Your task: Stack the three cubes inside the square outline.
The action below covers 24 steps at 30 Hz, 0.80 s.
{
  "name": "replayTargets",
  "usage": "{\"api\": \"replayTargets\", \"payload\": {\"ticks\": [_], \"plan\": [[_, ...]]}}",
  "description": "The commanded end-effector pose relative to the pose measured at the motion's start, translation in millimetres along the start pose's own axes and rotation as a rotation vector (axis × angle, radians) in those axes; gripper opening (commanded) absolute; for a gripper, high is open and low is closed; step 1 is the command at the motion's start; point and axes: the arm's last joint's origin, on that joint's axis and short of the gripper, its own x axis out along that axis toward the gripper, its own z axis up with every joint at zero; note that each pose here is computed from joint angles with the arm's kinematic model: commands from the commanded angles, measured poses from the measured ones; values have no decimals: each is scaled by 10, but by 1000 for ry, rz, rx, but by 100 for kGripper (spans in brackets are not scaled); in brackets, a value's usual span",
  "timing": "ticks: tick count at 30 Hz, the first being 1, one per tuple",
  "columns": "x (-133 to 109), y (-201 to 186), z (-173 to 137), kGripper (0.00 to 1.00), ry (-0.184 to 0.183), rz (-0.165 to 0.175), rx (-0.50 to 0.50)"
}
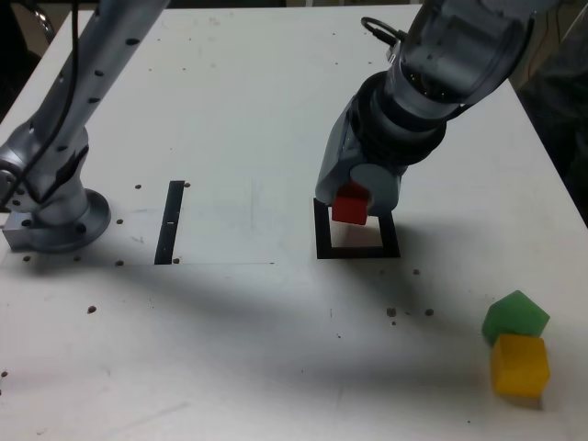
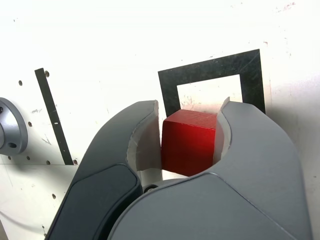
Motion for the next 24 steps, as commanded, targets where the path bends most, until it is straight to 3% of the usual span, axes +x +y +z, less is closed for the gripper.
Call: {"api": "replayTargets", "payload": {"ticks": [1, 24], "plan": [[58, -12, 28, 33, 28, 6, 2], [161, -2, 129, 38, 50, -22, -3]]}}
